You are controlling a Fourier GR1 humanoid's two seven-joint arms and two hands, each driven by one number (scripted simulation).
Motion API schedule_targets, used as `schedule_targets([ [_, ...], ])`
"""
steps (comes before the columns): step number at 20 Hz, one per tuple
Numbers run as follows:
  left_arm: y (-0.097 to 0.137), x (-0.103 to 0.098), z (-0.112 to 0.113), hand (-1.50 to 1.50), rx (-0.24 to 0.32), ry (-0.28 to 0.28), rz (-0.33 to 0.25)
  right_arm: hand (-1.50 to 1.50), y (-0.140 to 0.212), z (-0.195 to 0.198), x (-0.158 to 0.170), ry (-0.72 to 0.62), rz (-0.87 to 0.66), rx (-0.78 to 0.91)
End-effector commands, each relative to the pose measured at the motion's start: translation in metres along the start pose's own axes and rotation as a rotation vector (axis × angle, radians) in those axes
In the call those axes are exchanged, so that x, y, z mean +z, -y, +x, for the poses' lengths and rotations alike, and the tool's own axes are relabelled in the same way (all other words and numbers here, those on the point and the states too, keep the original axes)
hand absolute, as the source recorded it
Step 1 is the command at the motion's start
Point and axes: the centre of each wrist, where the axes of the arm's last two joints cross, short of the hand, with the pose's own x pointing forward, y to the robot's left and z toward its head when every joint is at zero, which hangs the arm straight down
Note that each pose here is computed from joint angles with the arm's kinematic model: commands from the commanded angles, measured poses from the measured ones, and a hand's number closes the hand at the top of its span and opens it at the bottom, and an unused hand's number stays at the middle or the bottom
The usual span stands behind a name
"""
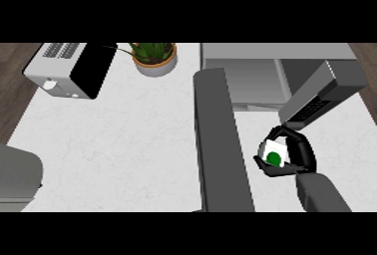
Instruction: Pick up the milk, place it into the microwave and close the microwave
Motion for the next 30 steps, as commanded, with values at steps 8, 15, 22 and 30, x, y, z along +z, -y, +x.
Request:
schedule_targets([
  [8,-0.003,0.002,0.007,-1.50,-0.015,-0.006,0.016,1.50,-0.053,0.049,-0.072,0.033,-0.028,0.054],
  [15,-0.013,0.003,0.002,-1.50,-0.007,-0.017,0.009,1.50,-0.057,0.056,-0.121,0.029,-0.037,0.213],
  [22,-0.004,-0.004,-0.005,-1.50,0.001,-0.018,-0.007,1.50,-0.077,0.055,-0.162,-0.020,-0.007,0.379],
  [30,-0.021,-0.023,-0.026,-1.50,-0.012,-0.005,-0.027,1.50,-0.053,0.074,-0.202,-0.055,-0.094,0.490],
])
